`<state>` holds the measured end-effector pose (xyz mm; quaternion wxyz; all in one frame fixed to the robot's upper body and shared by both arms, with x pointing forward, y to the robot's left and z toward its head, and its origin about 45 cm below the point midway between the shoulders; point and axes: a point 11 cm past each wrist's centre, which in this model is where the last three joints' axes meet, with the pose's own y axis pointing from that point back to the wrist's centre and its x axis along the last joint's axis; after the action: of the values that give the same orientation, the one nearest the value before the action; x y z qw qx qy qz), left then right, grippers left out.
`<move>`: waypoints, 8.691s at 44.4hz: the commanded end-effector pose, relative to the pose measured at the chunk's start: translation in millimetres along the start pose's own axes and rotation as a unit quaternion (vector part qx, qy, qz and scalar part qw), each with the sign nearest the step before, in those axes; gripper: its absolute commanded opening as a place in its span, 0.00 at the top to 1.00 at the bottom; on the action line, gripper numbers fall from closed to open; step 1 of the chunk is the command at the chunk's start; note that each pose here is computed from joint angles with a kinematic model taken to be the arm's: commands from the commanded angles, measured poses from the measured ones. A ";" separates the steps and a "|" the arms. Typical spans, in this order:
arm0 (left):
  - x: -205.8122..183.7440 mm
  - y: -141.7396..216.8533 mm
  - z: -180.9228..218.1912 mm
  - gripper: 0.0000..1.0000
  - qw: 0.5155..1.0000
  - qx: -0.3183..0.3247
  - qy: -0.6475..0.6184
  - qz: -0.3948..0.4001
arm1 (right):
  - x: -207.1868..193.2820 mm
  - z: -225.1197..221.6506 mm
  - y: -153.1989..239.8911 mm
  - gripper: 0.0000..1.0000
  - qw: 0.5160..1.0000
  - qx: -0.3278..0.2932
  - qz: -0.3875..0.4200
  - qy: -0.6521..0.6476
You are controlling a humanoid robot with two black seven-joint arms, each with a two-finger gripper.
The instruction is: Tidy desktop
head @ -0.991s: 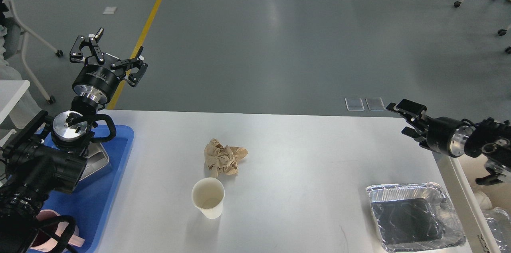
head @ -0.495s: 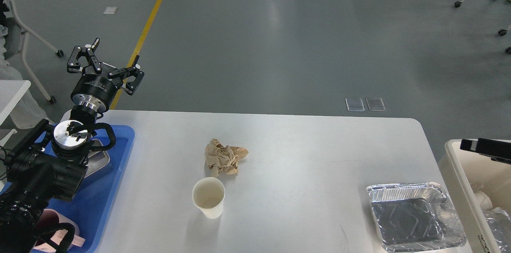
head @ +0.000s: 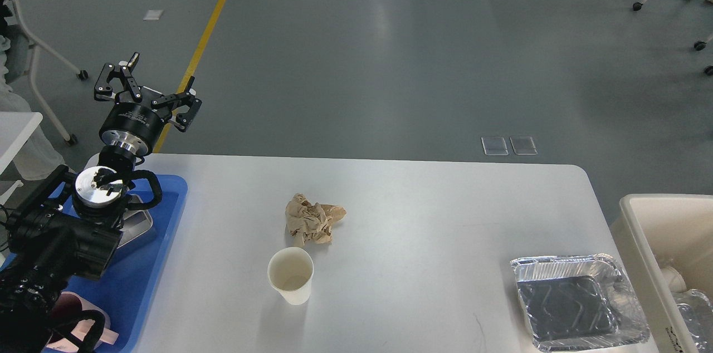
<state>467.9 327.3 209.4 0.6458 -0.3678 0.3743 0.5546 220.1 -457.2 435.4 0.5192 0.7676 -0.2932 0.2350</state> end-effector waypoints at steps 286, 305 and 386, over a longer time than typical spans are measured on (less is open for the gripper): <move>-37.6 133.1 151.1 0.03 0.672 0.246 -0.698 0.018 | -117.9 -122.4 -293.9 1.00 0.964 0.107 -0.245 0.011; -25.1 146.6 189.4 0.03 0.621 0.258 -0.725 0.147 | -120.5 -124.1 -294.8 1.00 0.963 0.109 -0.247 0.012; -59.3 217.3 103.4 0.02 0.516 0.468 -0.716 -0.052 | -126.4 -129.0 -297.1 1.00 0.961 0.114 -0.253 0.014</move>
<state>247.1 428.5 300.3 0.7917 0.5058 -0.0262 0.3418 328.4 -223.7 200.8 0.4728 0.8686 -0.0533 0.1382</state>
